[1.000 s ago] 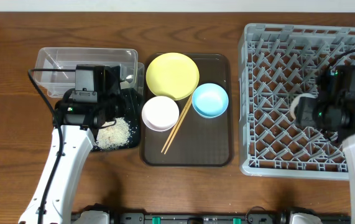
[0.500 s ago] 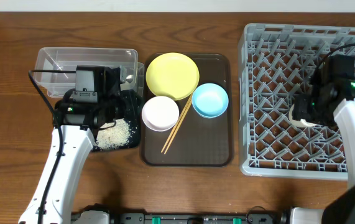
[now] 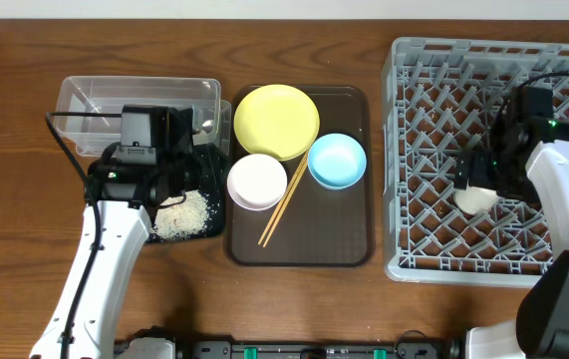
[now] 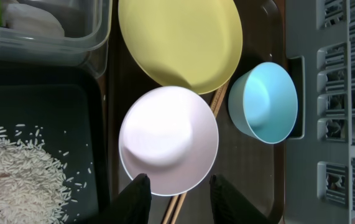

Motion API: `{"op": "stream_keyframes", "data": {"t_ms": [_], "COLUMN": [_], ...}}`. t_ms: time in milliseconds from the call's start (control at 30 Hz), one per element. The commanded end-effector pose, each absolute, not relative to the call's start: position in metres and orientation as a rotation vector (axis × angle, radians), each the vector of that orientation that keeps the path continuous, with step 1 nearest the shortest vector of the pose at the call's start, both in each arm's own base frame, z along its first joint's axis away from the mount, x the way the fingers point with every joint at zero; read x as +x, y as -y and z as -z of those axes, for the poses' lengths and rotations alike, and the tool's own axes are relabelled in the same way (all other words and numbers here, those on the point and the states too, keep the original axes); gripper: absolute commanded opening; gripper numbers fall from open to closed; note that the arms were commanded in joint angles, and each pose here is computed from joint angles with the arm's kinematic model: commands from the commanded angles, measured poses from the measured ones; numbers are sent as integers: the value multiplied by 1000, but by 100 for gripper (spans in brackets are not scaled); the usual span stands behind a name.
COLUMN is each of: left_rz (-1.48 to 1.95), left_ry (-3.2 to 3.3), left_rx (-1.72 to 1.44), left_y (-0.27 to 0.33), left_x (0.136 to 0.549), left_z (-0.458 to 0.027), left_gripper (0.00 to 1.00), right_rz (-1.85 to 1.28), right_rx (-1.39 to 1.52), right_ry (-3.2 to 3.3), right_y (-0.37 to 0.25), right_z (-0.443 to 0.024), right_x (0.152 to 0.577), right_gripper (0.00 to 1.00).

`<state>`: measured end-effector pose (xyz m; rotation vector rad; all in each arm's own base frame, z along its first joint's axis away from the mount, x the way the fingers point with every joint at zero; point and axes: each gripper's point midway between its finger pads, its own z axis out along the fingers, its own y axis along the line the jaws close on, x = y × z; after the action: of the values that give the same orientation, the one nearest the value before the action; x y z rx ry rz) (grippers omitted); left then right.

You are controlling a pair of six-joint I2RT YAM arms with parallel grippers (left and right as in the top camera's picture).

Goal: Sort waste into correct bins and load items into the dishwasher rack
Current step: 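Lower the cup upside down into the dish rack and open the right gripper, then grasp the blue bowl on the brown tray with the right gripper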

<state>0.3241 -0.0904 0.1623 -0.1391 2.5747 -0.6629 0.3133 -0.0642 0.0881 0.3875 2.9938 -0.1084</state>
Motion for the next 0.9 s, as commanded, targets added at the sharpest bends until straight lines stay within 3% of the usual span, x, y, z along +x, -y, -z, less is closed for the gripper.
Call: {"op": "stream_keyframes", "data": {"t_ms": [0,167,333,533,700,867], "left_rz": [644,638,514,129,-55,-53], "left_ry": [-2560,-2560,-2598,-2676,-2672,-2672], "left_rx": [-120,-122,-171,-549,-751,-752], "left_y": [88,87,72,17,-9,-9], "left_x": [326,326,323,301,283,283], "left_z": [-167,-167,-158,-136,-130,-130], "left_gripper": [34,35,35,35,42,45], "right_rz": [21,-251,-559,-521,-314,-183], "right_rx": [376,257,-153,-506,-611,-599], "right_ry": [-2911,-2727,-2501,-2452,-2501,-2550], "right_y": [55,19,-58,-125,-154,-169], "right_z": [-111,-155,-198,-187,-149,-112], "right_x": [328,358,380,384,394,406], "right_gripper": [99,99,99,98,85,63]}}
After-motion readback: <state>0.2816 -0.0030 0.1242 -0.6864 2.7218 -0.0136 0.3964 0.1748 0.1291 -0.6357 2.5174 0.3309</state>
